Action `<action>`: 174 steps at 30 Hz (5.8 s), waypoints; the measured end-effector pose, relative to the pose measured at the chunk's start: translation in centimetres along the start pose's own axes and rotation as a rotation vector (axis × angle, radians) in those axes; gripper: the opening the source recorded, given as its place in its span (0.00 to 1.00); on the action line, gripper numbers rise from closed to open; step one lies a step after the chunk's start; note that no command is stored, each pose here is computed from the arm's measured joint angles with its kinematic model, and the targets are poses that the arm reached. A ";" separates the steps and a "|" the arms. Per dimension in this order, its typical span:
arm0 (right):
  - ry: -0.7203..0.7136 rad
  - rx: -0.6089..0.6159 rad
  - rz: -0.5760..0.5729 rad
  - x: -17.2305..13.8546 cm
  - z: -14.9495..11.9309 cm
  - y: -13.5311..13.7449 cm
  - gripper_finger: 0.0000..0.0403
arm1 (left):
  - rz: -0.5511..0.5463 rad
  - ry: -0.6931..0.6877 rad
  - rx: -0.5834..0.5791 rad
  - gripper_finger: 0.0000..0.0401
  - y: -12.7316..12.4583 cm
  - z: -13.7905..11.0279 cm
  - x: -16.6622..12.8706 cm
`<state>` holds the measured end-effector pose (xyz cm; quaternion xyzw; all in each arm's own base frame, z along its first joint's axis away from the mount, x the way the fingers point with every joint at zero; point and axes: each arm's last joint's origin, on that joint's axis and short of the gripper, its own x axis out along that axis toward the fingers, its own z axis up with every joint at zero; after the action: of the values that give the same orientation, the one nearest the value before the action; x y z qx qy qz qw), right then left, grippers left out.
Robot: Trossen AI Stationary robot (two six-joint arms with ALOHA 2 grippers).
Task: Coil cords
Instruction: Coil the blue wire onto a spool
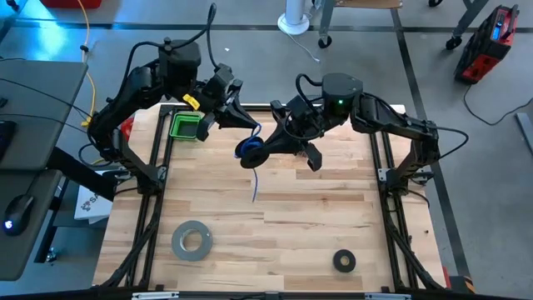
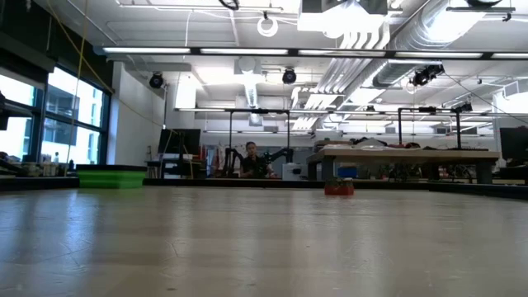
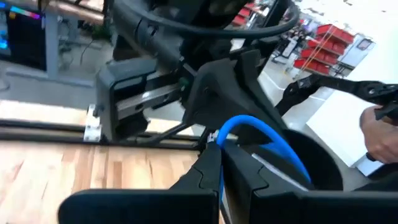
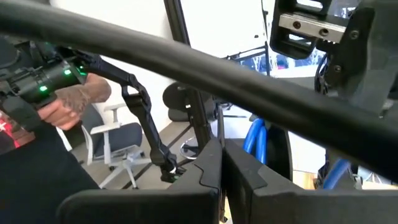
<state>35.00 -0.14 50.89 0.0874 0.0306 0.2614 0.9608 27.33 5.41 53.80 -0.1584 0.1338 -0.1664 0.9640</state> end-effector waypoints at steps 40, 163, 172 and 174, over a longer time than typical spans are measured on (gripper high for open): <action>-0.217 -0.192 0.018 -0.7 2.4 0.0 0.00 | -0.110 0.053 -0.097 0.00 0.2 -0.4 1.3; -0.266 -0.153 -0.561 -7.2 4.7 0.1 0.00 | 0.584 -0.290 0.068 0.01 1.2 -10.4 3.2; -0.277 -0.187 -0.606 -8.2 5.2 0.8 0.00 | 0.581 -0.241 0.027 0.00 0.4 -10.9 1.9; -0.261 -0.186 -0.610 -8.3 5.1 0.9 0.00 | 0.581 -0.242 0.027 0.00 0.2 -10.9 1.6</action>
<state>27.93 -4.33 56.14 0.0188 -0.0920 -0.0496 0.9943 25.43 2.19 43.47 -0.1195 0.0555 0.1344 0.9821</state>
